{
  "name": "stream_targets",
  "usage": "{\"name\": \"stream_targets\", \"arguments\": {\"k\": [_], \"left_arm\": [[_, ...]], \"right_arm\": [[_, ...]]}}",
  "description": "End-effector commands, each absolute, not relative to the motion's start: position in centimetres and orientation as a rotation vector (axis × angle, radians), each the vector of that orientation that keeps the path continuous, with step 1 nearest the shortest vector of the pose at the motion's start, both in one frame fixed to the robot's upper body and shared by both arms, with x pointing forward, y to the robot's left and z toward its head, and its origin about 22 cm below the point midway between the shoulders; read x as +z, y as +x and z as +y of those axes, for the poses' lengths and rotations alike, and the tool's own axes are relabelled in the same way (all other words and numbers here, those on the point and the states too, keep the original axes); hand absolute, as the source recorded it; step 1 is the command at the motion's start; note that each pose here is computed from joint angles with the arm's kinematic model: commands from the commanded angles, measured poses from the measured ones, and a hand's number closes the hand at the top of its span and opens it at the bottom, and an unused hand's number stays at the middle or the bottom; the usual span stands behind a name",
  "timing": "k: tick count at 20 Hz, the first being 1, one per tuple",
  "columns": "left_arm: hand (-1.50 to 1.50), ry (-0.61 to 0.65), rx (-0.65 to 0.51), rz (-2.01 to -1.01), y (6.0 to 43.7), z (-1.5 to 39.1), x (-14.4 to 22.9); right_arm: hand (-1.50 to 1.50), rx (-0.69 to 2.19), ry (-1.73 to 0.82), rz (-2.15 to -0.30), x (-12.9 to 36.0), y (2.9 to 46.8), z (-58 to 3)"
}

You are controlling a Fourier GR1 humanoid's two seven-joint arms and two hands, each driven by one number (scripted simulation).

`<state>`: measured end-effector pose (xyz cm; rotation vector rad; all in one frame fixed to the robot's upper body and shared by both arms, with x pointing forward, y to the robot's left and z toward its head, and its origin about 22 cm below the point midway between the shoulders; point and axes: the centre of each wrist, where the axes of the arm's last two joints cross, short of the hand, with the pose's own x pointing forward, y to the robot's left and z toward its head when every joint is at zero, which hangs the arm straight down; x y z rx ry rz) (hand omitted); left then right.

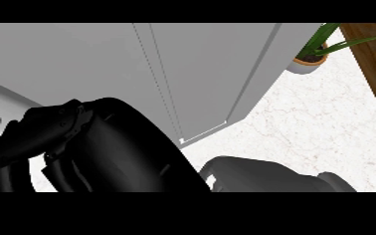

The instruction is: Pick up the wine, place it into the cabinet and close the cabinet

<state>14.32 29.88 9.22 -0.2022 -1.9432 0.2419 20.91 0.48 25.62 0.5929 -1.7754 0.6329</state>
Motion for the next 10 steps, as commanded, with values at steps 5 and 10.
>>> {"name": "stream_targets", "arguments": {"k": [5,10], "left_arm": [[-1.50,-0.200,0.272,-1.949,14.1,30.4,9.1],[-1.50,-0.185,0.258,-1.962,16.0,31.6,10.0]], "right_arm": [[1.50,0.661,0.377,-1.890,27.1,27.9,2.1],[1.50,0.606,0.364,-1.847,25.5,31.3,1.9]]}}
